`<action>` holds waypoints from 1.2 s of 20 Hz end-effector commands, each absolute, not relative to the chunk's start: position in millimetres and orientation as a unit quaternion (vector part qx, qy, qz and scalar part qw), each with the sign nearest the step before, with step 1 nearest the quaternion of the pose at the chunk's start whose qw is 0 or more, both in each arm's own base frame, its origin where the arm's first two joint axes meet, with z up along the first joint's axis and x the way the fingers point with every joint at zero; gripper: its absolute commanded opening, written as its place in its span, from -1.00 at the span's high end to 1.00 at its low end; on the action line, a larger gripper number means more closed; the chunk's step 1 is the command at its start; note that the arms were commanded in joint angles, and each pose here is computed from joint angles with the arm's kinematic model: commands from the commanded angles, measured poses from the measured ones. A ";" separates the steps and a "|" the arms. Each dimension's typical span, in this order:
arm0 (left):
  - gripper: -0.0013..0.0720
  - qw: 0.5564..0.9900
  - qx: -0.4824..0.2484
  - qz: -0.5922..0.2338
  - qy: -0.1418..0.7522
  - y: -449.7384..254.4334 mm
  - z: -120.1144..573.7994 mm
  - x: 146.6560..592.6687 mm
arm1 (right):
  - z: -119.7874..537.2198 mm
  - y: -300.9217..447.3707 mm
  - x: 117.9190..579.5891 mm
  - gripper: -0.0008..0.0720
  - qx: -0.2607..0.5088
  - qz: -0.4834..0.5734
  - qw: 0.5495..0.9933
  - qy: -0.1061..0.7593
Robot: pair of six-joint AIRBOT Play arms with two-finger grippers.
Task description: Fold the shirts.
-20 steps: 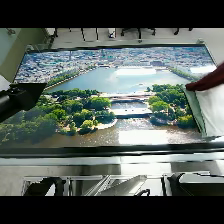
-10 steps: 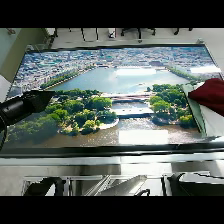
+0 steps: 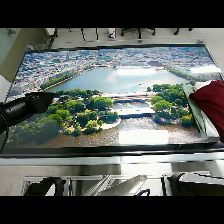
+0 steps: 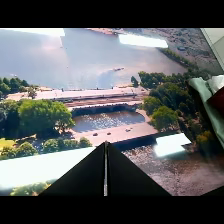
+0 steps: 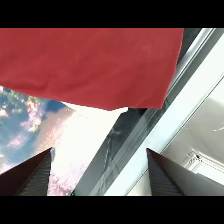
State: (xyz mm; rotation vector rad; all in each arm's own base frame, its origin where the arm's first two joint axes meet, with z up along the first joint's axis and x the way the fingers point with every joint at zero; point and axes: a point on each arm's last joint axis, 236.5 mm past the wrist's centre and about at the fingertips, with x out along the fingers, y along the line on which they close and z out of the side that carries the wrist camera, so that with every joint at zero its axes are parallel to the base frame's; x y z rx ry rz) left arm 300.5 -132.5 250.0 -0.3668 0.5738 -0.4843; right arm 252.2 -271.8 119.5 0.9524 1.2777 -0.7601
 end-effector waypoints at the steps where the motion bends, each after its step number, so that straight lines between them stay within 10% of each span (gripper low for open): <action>1: 0.92 0.917 -0.180 -0.232 0.269 -131.1 253.8 303.6 | 126.3 -253.2 276.0 0.64 0.447 -0.279 0.654 0.542; 2: 0.92 0.920 -0.184 -0.229 0.261 -129.8 257.1 306.5 | 133.1 -240.2 294.3 0.89 0.459 -0.240 0.671 0.530; 9: 0.92 0.874 -0.168 -0.293 0.350 -190.3 209.0 306.5 | 164.3 -57.3 395.6 0.93 0.300 -0.021 0.827 0.475; 15: 0.92 0.793 -0.104 -0.383 0.462 -298.2 120.2 251.7 | 98.1 188.5 311.8 0.92 0.164 0.222 0.818 0.504; 24: 0.92 0.778 -0.113 -0.406 0.466 -329.6 89.0 211.1 | 82.9 228.5 271.1 0.92 0.134 0.273 0.790 0.532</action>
